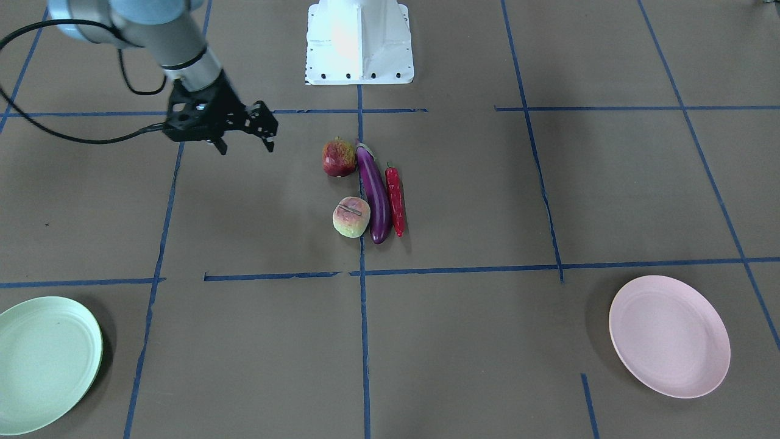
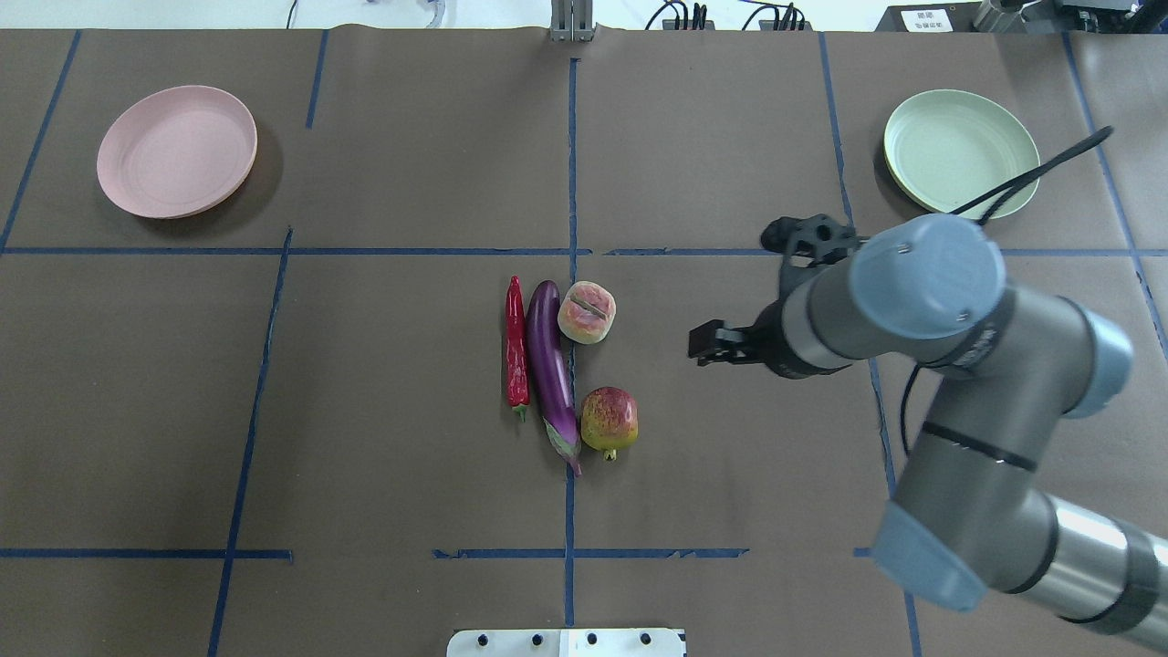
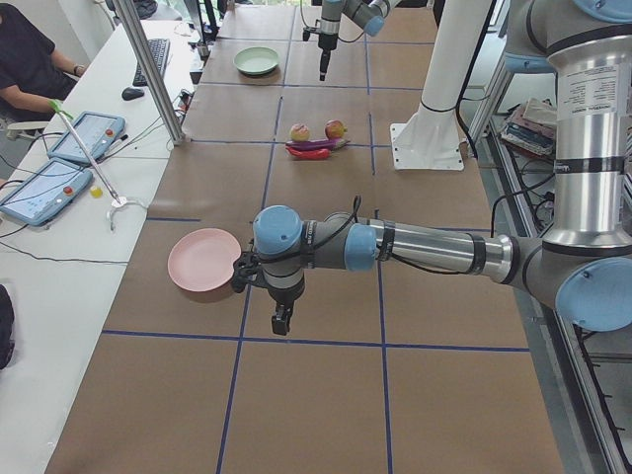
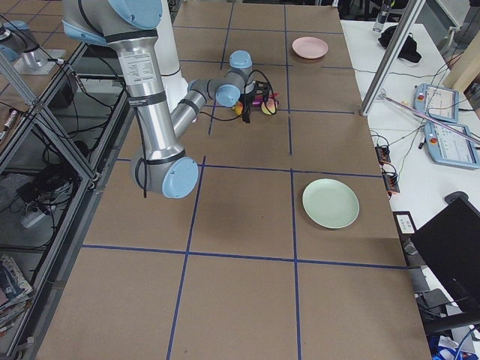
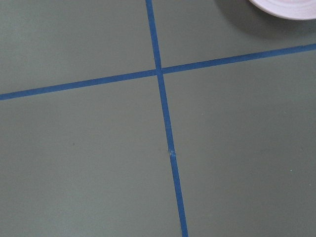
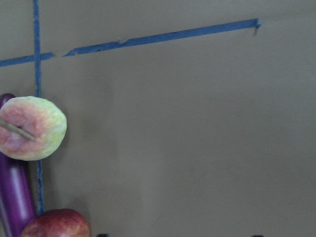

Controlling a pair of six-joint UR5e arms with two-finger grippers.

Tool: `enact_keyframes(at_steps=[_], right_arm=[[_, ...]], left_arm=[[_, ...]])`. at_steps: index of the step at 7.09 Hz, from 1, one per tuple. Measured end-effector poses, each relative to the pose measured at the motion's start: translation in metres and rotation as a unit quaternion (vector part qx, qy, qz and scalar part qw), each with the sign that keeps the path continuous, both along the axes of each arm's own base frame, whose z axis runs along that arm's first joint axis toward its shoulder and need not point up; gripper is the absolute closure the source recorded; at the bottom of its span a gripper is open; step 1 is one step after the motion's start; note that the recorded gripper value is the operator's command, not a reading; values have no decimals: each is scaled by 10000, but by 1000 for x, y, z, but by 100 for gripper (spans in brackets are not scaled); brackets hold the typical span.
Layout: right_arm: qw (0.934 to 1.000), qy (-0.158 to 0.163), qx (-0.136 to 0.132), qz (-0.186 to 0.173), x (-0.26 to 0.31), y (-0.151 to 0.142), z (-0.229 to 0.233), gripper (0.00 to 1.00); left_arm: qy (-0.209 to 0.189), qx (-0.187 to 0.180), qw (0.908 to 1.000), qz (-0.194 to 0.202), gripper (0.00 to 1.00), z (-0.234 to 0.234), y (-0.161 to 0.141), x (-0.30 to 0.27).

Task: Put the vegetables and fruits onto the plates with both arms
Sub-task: 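Reach the right gripper down and grasp the red-yellow pomegranate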

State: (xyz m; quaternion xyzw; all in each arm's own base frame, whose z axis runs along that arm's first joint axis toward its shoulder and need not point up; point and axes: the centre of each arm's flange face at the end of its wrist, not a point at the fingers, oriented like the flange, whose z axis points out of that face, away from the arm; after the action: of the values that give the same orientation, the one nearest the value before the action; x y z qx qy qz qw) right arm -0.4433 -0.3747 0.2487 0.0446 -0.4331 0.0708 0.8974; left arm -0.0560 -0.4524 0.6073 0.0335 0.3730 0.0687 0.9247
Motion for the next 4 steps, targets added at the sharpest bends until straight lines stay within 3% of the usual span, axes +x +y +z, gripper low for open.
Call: enact_keyframes(at_steps=[2, 4], right_arm=[[9994, 305, -52, 134, -77, 5, -49, 1], [9983, 558, -20, 141, -121, 3, -58, 1]], left_arm=[[118, -6, 9999, 1, 0, -2, 0, 2], [173, -4, 9999, 4, 0, -3, 0, 3]])
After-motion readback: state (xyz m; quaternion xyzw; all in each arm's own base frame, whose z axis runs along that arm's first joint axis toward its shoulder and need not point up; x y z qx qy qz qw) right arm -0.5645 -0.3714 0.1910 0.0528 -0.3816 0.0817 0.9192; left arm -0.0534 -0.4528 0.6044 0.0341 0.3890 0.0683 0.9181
